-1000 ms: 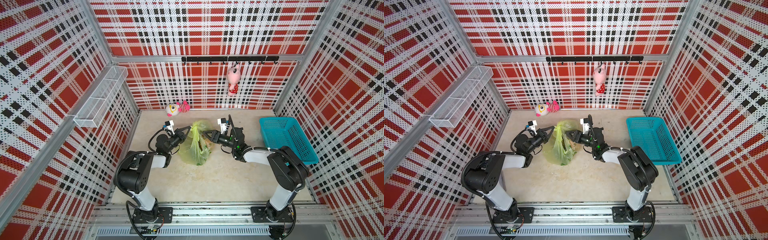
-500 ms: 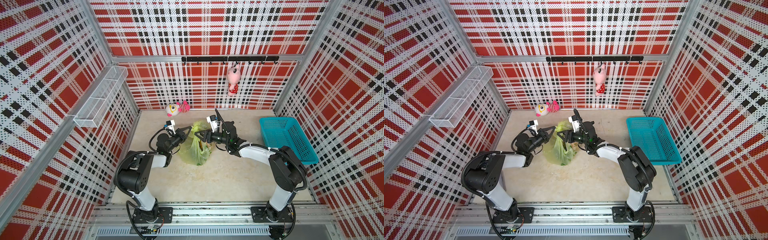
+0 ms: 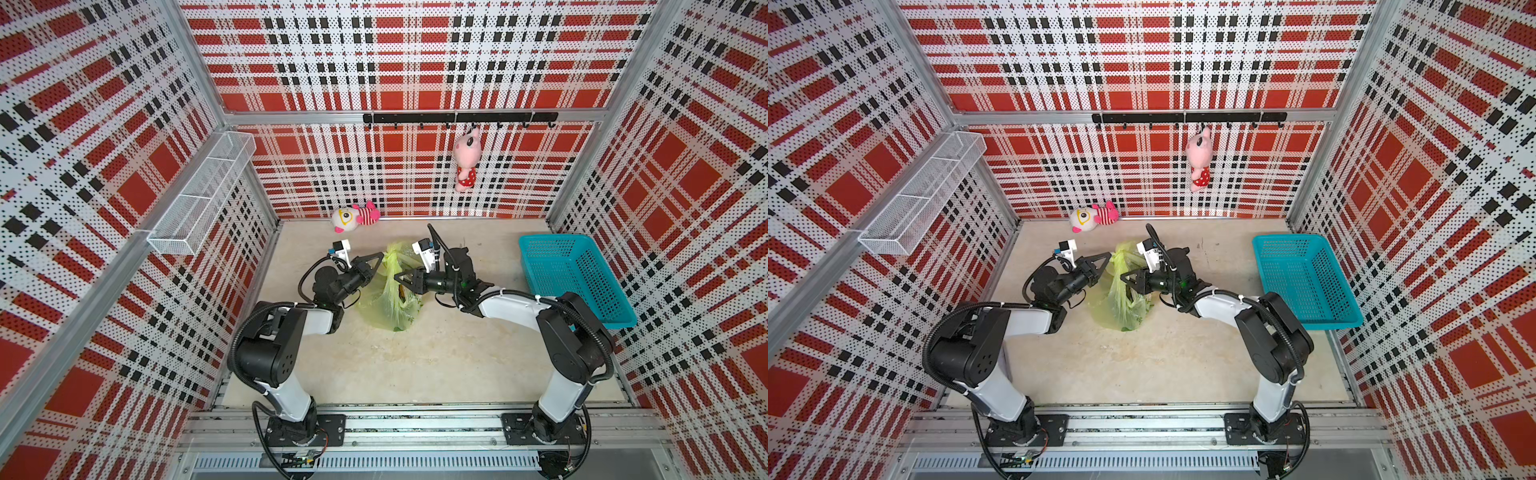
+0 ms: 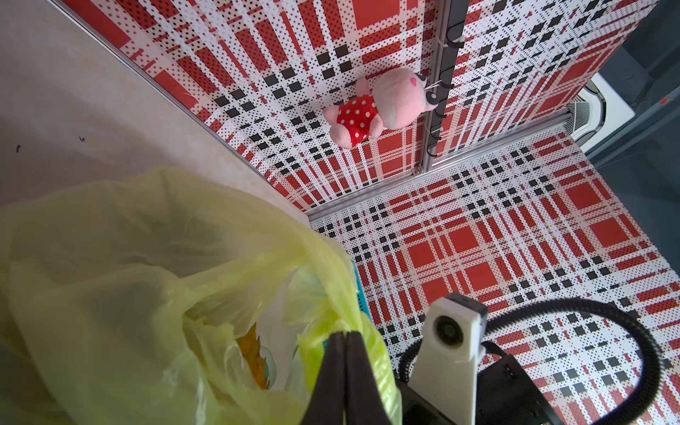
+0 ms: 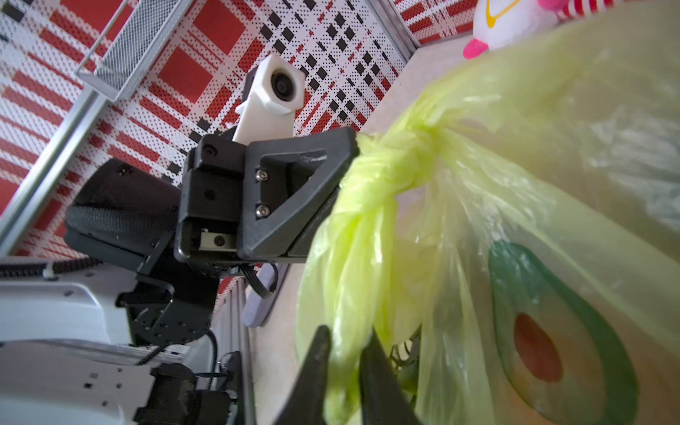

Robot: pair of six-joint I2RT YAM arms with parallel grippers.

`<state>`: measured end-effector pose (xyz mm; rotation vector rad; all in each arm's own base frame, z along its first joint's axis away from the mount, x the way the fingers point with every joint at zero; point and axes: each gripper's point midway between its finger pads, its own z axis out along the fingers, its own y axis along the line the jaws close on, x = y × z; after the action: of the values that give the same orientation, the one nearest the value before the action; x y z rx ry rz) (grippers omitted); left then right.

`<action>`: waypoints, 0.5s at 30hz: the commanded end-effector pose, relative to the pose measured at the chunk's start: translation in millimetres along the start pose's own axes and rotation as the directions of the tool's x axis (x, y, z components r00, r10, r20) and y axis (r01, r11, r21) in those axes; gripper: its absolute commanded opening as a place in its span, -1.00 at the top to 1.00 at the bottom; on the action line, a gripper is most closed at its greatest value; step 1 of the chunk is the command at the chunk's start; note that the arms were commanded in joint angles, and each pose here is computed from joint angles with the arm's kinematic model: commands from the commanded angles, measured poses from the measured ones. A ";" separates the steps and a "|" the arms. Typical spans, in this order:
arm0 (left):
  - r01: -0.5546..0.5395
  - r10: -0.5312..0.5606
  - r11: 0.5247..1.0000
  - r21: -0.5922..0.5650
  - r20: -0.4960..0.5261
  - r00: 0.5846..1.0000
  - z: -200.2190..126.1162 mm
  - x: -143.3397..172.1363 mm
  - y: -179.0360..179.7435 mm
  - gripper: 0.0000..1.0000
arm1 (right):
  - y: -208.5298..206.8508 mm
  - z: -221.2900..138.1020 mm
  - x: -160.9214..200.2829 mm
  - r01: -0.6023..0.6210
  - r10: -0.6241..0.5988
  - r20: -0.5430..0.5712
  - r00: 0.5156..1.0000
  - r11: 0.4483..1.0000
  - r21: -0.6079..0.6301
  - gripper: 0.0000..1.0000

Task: Place the pineapple into a plastic bag & tie a knot
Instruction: Tie the plastic bag at the center of the board.

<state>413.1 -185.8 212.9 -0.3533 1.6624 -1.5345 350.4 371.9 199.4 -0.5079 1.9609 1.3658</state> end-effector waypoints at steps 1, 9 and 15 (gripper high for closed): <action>-0.062 0.061 0.997 0.039 0.017 0.998 -0.4 -12.4 -20.1 1.00 | 19.7 -14.9 -17.3 0.058 -0.057 0.056 0.997 0.998 -0.018 0.86; -0.093 0.092 0.996 0.020 0.011 0.996 0.0 -16.2 -19.6 1.00 | 23.4 -32.0 -19.8 0.056 -0.054 0.063 0.997 0.998 -0.042 0.68; -0.103 0.103 0.994 0.023 0.007 0.995 0.5 -15.4 -21.0 1.00 | 15.2 -27.0 -16.6 0.034 -0.033 0.046 0.998 0.999 -0.024 1.00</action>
<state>415.6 -180.9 216.2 -0.3199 1.6812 -1.4881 342.8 351.0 224.0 -0.5024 1.9069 1.3754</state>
